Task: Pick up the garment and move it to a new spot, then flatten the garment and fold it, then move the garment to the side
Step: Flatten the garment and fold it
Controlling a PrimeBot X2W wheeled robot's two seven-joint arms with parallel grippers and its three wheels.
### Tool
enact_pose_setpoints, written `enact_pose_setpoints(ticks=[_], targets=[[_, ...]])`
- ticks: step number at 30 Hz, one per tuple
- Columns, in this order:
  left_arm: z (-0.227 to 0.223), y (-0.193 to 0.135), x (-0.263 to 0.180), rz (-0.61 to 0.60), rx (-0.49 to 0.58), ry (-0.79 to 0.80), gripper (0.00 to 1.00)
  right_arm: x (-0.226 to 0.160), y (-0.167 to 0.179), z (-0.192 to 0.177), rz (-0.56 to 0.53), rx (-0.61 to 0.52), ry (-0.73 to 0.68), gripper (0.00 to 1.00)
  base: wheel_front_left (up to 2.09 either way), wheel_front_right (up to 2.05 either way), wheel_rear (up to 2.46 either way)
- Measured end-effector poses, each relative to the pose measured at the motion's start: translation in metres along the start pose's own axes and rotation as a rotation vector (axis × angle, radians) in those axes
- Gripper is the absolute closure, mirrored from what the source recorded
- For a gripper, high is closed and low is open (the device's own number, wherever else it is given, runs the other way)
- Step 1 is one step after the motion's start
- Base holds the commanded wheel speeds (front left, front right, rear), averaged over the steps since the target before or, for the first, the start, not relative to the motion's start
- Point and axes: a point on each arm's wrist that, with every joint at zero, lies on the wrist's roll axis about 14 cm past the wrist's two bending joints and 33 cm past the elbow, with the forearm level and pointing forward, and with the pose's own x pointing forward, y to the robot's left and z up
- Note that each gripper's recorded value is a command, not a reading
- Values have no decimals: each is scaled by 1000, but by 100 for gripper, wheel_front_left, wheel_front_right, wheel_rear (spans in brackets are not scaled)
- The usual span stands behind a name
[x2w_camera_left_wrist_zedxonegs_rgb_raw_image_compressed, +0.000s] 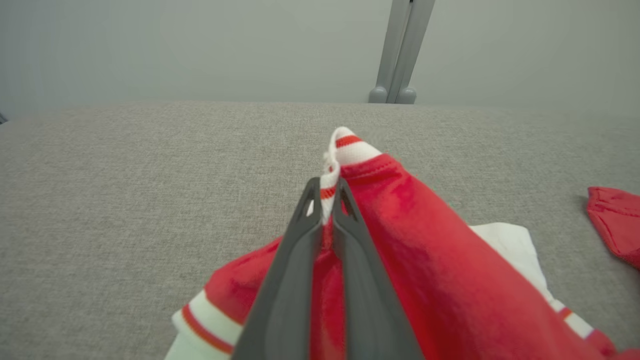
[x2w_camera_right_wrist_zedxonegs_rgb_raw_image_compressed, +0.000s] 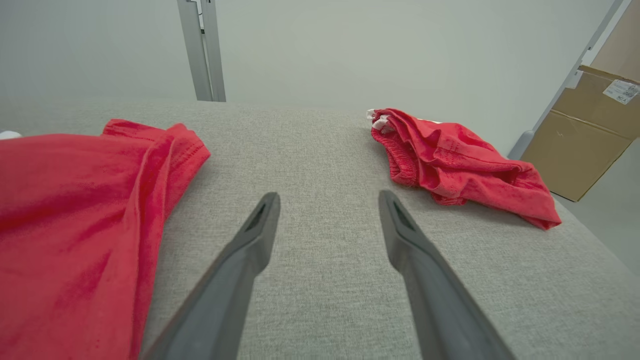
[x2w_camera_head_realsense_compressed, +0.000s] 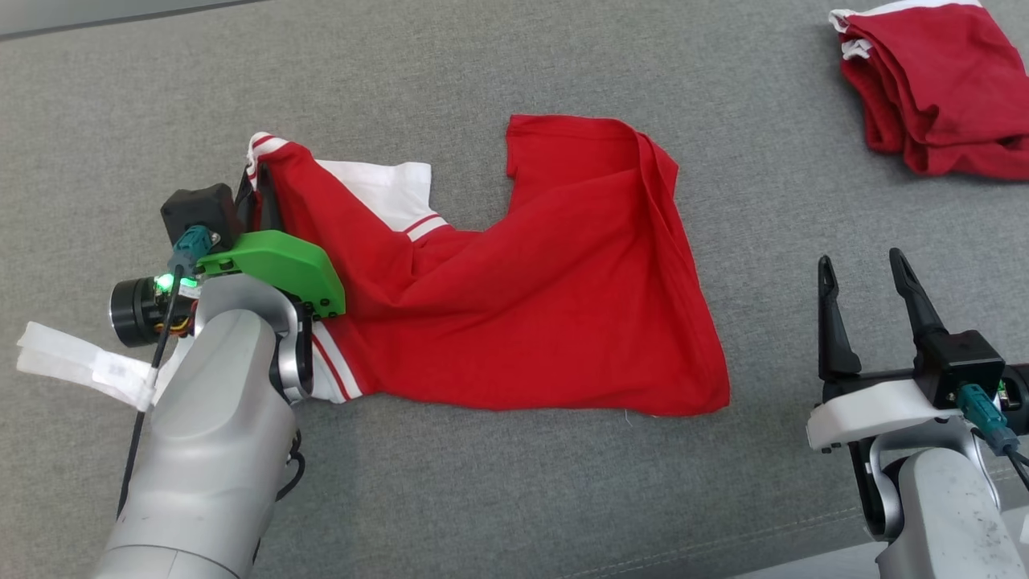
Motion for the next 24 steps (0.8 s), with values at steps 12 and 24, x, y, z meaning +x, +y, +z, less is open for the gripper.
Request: enact_pose_setpoints(ticks=[12,24], targets=[[51,22,-27,9,-43,-169,0,-1,2,7,-1,19,-17,0,0,0,0],[51,41,-110,55,-87,-252,0,0,72,5,195,64,64,0,0,0,0]])
